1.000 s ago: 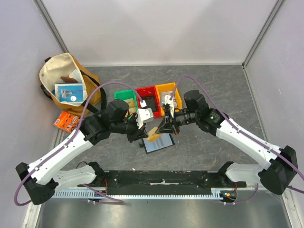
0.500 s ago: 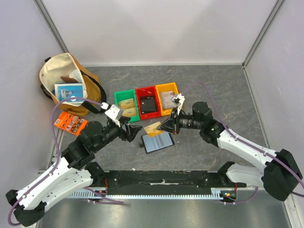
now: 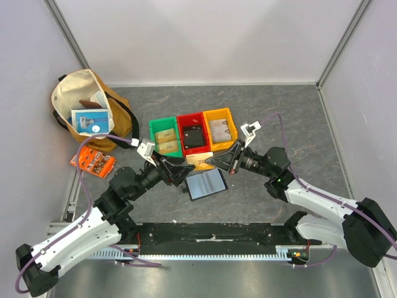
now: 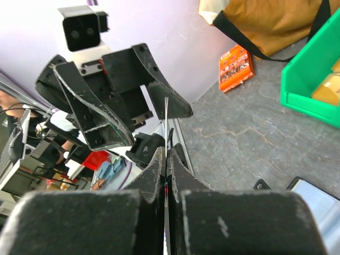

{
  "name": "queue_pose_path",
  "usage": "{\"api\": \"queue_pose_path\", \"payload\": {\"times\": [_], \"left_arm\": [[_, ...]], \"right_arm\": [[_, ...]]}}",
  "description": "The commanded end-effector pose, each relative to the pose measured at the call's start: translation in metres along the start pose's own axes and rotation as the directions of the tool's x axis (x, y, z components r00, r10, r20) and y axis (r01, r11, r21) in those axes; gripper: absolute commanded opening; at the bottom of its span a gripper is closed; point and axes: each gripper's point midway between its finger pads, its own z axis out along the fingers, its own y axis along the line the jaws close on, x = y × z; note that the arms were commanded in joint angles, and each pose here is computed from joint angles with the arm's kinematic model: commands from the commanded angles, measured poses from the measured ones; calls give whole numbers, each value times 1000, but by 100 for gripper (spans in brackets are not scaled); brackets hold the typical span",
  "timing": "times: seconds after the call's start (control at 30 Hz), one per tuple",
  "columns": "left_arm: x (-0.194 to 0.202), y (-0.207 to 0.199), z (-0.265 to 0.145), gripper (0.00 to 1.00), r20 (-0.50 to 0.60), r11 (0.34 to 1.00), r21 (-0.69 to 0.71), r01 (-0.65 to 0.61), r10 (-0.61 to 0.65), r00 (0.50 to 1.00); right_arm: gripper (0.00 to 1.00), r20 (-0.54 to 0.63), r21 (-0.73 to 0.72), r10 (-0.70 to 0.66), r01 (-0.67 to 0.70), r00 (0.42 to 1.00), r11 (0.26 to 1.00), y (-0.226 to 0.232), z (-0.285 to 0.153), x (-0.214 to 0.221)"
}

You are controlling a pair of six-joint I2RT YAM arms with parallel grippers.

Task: Take the credit cards out of the card holder
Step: Place the credit card in the storage box.

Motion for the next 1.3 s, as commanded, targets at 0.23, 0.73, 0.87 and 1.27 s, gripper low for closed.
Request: {"api": "queue_pose_path", "payload": {"times": [0.23, 0.73, 0.87, 1.27], "left_arm": [[-4, -28, 6, 53, 32, 975, 155, 161, -168, 985], [-18, 40, -3, 2, 54, 958, -267, 108, -97, 994], [-23, 74, -14, 2, 25, 898, -435, 63, -58, 998], [-30, 164, -6, 2, -51, 778, -625, 69, -128, 990]], "right_arm": [[0, 92, -99, 23, -14, 996, 995, 21, -2, -17], [80, 21, 162, -104, 99, 994, 982, -26, -15, -14], [98, 13, 334, -232, 214, 973, 918, -39, -35, -32], [98, 118, 648, -418, 249, 901, 720, -51, -103, -78]]}}
